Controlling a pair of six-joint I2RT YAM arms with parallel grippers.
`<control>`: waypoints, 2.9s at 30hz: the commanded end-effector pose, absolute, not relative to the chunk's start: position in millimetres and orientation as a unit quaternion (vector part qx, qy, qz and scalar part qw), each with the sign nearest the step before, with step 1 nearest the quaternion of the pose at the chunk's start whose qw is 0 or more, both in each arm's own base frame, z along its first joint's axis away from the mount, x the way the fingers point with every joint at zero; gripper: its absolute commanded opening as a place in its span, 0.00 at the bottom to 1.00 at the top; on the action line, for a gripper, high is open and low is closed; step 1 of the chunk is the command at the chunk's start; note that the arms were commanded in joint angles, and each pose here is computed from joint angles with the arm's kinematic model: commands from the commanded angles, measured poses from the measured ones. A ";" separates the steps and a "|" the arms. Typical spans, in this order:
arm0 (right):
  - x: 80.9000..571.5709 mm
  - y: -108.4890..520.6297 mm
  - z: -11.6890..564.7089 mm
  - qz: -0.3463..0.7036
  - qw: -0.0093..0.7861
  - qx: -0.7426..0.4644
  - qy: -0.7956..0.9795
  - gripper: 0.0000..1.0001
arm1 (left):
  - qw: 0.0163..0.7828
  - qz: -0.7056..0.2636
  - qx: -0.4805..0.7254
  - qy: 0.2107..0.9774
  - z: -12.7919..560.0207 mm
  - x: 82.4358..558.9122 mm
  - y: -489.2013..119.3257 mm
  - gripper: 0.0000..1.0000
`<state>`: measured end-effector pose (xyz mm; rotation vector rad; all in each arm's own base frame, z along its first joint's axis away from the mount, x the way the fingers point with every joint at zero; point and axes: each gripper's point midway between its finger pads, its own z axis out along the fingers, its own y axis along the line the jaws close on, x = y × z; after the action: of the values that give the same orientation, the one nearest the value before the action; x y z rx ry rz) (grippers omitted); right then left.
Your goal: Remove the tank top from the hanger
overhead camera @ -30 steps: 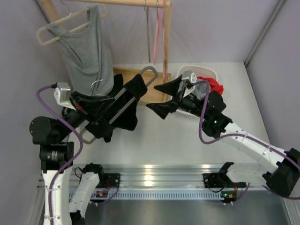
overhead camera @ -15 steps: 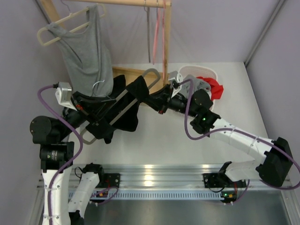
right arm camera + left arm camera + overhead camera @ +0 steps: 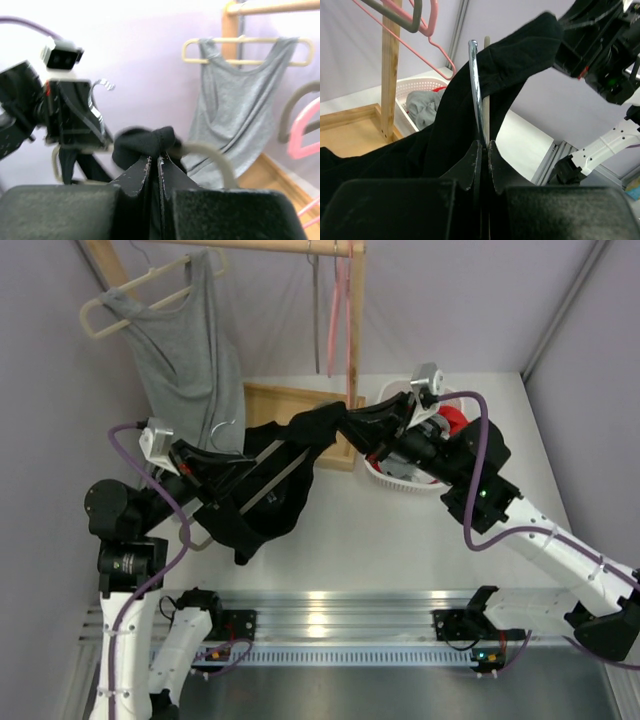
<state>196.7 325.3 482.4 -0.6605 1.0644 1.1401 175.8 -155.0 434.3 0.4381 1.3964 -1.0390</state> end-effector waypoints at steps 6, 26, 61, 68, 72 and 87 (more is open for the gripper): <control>246.3 291.4 525.9 0.407 0.732 -0.171 0.519 0.00 | 0.611 -0.476 0.260 0.576 442.4 145.3 -168.6 0.00; 280.6 234.7 518.8 0.308 0.758 -0.080 0.570 0.00 | 0.511 -0.546 0.349 0.565 421.6 115.1 -195.0 0.00; 163.3 319.1 341.4 0.500 0.625 -0.299 0.520 0.02 | 0.618 -0.496 0.293 0.535 498.8 153.3 -191.1 0.00; 135.4 386.5 337.3 0.537 0.610 -0.328 0.481 0.84 | 0.631 -0.502 0.308 0.505 522.9 132.0 -191.8 0.00; 133.7 405.9 335.7 0.574 0.609 -0.318 0.445 0.98 | 0.645 -0.501 0.306 0.490 536.7 122.1 -188.0 0.00; 135.4 459.9 344.1 0.579 0.602 -0.344 0.429 0.16 | 0.669 -0.571 0.321 0.350 568.3 73.1 -182.7 0.00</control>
<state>156.6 449.2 300.2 -0.7927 1.1332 1.2452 100.8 -188.4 547.3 0.7040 0.9931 -1.2413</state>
